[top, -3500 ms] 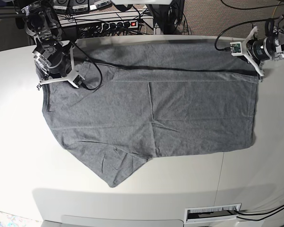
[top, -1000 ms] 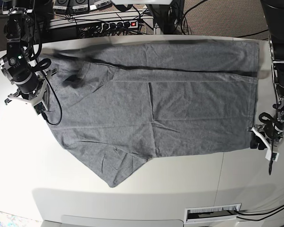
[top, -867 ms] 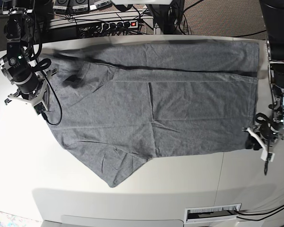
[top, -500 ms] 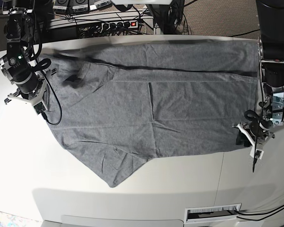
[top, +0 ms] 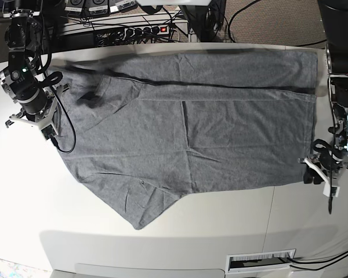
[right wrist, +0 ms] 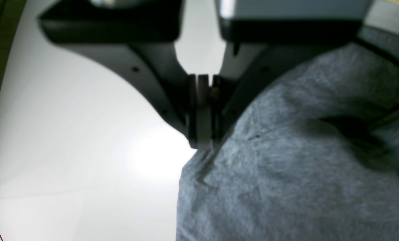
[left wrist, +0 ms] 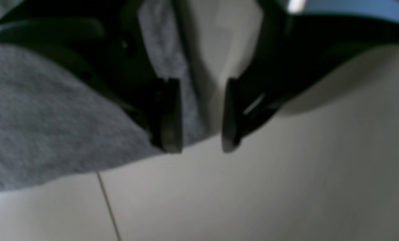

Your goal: Fold the T-shirt properly

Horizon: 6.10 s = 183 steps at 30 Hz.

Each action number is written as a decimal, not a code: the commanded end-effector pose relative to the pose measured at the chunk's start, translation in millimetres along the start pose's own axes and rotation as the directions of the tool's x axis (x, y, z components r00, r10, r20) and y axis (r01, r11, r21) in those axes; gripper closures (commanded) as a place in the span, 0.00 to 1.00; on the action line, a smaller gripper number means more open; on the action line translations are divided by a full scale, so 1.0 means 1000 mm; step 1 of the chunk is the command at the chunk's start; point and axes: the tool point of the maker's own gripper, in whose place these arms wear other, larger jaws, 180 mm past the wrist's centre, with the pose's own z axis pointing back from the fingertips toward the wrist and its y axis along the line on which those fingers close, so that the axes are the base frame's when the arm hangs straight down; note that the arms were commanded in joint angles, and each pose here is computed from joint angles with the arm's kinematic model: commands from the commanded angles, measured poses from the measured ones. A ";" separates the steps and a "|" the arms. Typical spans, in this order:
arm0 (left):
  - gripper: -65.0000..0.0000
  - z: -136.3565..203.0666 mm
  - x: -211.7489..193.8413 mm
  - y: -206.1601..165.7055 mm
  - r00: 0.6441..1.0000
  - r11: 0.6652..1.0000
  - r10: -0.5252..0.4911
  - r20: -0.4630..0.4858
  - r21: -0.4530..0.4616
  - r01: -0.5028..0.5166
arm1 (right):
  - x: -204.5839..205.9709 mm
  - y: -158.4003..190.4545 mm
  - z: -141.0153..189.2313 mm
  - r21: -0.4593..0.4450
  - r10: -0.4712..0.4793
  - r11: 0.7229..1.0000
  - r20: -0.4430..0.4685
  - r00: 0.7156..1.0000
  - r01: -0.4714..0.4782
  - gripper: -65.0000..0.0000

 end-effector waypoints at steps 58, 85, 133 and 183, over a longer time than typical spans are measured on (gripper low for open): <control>0.79 0.006 0.020 0.006 0.996 0.999 0.031 0.079 -0.013 -0.030 | 0.001 -0.011 0.005 -0.031 0.009 0.999 -0.007 1.000 -0.009 1.00; 0.64 0.009 0.010 0.006 1.000 0.999 -0.009 0.009 -0.041 0.010 | 0.001 -0.011 0.005 -0.031 0.009 0.999 -0.008 1.000 -0.009 1.00; 1.00 0.019 0.029 -0.014 0.995 0.980 -0.005 0.097 -0.199 0.025 | 0.002 -0.011 0.005 -0.033 0.008 0.999 -0.008 1.000 -0.009 1.00; 1.00 0.023 0.018 -0.004 0.999 0.983 -0.009 0.039 -0.185 0.016 | 0.122 -0.057 -0.175 0.155 -0.175 0.975 0.105 0.979 0.158 0.68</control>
